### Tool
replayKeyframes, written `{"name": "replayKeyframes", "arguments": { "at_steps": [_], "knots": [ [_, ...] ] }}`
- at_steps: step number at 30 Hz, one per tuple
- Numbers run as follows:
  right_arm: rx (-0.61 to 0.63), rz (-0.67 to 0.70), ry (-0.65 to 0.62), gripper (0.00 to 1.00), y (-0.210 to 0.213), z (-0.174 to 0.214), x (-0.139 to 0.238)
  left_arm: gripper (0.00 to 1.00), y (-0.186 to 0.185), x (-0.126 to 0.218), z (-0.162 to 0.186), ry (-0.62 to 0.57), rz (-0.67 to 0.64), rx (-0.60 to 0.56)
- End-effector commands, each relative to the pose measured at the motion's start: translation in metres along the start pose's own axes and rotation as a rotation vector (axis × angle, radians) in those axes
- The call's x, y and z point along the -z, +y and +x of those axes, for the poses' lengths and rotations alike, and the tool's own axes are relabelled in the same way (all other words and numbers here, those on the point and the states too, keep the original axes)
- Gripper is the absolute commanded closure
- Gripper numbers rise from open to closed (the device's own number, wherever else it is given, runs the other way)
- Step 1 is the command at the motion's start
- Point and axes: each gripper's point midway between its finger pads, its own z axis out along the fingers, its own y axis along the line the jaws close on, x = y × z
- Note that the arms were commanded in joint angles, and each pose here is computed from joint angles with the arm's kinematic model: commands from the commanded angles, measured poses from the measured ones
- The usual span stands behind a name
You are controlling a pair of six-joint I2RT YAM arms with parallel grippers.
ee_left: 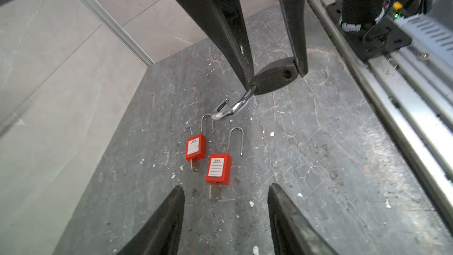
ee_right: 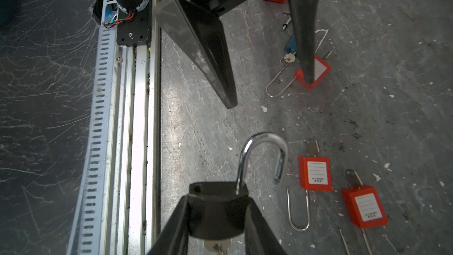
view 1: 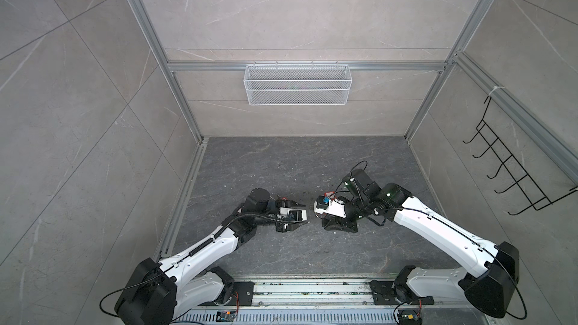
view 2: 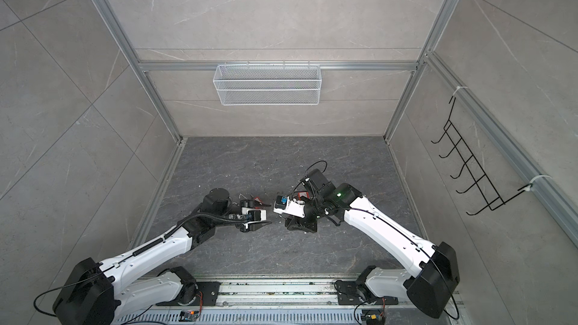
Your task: Lock with the key
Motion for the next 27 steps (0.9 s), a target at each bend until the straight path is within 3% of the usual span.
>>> {"name": "replayKeyframes", "arguments": {
  "at_steps": [1,8,23,27],
  "knots": [
    [-0.025,-0.064,0.012,0.72,0.013,-0.005,0.008,0.44,0.014,0.001,-0.017,-0.022,-0.072,-0.238],
    [-0.032,-0.075,0.016,0.72,0.015,-0.005,0.008,0.47,0.01,-0.01,-0.035,-0.036,-0.067,-0.356],
    [-0.044,-0.105,0.026,0.73,0.015,-0.005,0.003,0.49,0.009,-0.012,-0.061,-0.108,-0.043,-0.418],
    [-0.049,-0.113,0.023,0.73,0.016,-0.005,0.003,0.56,0.007,-0.015,-0.065,-0.118,-0.025,-0.432]
  ]
}}
